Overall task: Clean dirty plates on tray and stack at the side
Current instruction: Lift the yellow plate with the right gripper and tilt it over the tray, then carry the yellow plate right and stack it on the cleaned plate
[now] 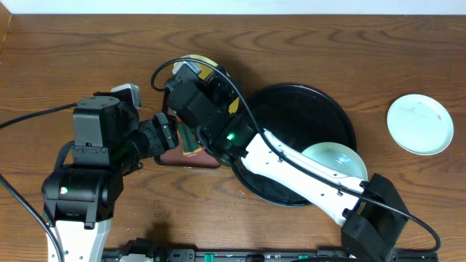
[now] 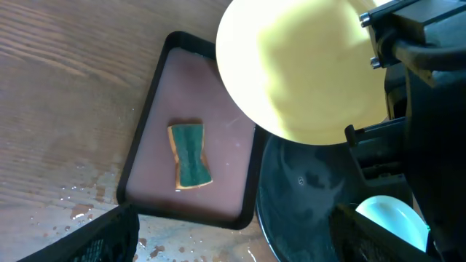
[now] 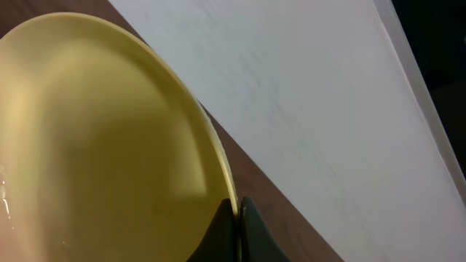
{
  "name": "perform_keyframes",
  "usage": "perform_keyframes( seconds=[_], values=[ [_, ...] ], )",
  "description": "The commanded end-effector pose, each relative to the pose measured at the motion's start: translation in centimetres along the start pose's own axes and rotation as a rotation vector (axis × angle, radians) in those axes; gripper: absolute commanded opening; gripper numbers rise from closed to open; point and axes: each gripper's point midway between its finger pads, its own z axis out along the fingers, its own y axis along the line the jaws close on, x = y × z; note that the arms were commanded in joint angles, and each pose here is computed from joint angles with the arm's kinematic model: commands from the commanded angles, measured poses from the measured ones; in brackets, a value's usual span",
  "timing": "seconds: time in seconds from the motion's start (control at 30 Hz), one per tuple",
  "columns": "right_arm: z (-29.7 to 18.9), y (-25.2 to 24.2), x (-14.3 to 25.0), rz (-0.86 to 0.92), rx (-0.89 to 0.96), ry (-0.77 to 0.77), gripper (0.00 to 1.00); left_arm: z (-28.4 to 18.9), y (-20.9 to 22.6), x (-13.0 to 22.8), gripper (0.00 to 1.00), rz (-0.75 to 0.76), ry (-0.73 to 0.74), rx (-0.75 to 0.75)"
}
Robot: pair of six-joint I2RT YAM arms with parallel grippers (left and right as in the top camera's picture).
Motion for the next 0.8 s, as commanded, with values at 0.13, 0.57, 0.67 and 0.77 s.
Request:
perform_keyframes(
  seconds=[0.13,0.57,0.67,0.77],
  values=[
    [-0.4,0.7,0.1,0.068,-0.096,-0.007,0.01,-0.6,-0.3,-0.7,0.84,0.002,-0.021,0.006],
    [0.7,-1.9,1.0,0.049,-0.01,0.034,0.01,-0.6,-0.3,-0.7,0.84,0.002,-0.021,0.006],
    [0.5,0.1,0.9,0.08,-0.126,0.017,0.01,-0.6,-0.3,-0.7,0.84,0.002,-0.021,0.006],
    [0.6,-0.7,1.2,0.111,-0.072,0.033,0.01,-0.6,-0.3,-0.7,0.84,0.002,-0.021,0.006]
  ],
)
